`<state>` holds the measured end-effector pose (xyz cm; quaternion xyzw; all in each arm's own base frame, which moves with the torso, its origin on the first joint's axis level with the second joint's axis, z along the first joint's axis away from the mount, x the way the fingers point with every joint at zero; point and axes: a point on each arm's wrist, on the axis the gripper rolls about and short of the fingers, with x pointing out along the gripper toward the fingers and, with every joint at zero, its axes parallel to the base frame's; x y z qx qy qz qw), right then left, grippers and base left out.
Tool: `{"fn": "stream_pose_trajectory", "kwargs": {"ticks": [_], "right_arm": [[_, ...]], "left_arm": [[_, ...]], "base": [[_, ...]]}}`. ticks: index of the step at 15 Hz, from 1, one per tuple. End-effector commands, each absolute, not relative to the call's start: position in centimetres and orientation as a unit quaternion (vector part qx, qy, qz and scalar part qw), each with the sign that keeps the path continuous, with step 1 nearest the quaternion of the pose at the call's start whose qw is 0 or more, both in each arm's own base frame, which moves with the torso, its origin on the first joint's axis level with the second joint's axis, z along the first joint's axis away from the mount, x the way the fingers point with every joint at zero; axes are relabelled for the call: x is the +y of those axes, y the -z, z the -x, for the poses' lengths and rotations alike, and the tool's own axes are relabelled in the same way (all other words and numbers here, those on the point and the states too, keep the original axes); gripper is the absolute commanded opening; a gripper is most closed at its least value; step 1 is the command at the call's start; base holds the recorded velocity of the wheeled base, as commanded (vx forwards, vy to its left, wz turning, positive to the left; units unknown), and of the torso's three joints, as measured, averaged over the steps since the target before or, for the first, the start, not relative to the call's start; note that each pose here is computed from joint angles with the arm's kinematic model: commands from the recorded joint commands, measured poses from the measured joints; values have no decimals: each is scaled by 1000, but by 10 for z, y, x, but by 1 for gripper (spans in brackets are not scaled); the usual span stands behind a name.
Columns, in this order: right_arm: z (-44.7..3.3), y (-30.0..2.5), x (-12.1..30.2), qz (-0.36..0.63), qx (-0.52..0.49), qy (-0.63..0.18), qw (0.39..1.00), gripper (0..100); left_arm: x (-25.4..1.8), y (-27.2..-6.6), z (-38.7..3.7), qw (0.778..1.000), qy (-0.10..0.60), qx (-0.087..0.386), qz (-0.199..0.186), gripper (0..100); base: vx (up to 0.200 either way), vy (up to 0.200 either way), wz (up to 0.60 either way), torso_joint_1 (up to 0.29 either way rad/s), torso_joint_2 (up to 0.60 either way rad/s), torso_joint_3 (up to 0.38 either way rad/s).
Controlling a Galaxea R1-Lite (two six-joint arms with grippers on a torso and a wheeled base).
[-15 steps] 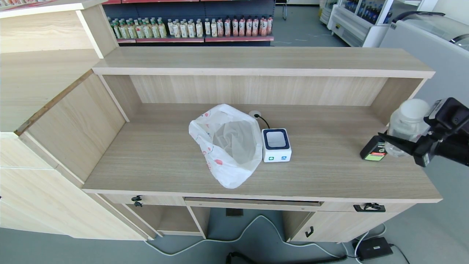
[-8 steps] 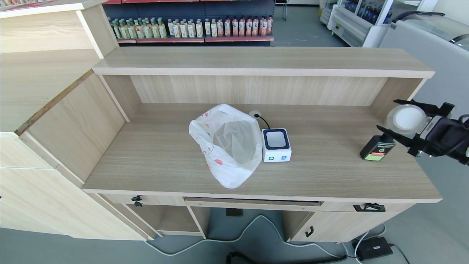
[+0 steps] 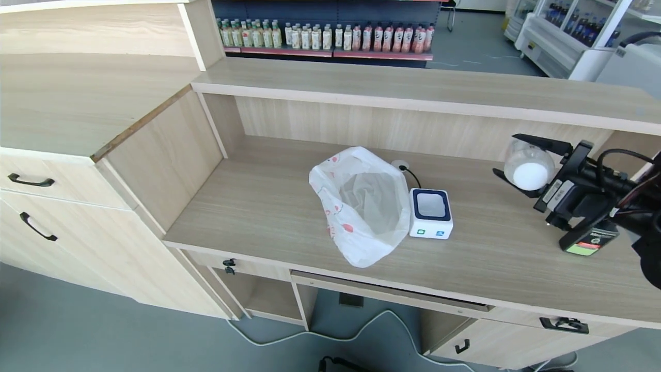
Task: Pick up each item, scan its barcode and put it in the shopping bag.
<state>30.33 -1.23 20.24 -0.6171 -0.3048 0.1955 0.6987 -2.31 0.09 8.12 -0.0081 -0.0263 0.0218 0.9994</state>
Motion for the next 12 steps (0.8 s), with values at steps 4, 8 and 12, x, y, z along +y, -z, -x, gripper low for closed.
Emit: {"fn": "stream_pose_trajectory", "kwargs": {"ticks": [4,8,12], "right_arm": [[-328,-144,-2,631,-289,-238,679,0],[-333,-129,2,630,-288,-257,673,0],[-339,-127,5,629,-294,-263,670,0]], "left_arm": [[1,-81,23,999,-22,-26,7,100],[1,-81,23,999,-22,-26,8,100],[1,-81,23,999,-22,-27,8,100]], "base": [[0,0,0,0,0,0],[0,0,0,0,0,0],[0,0,0,0,0,0]]}}
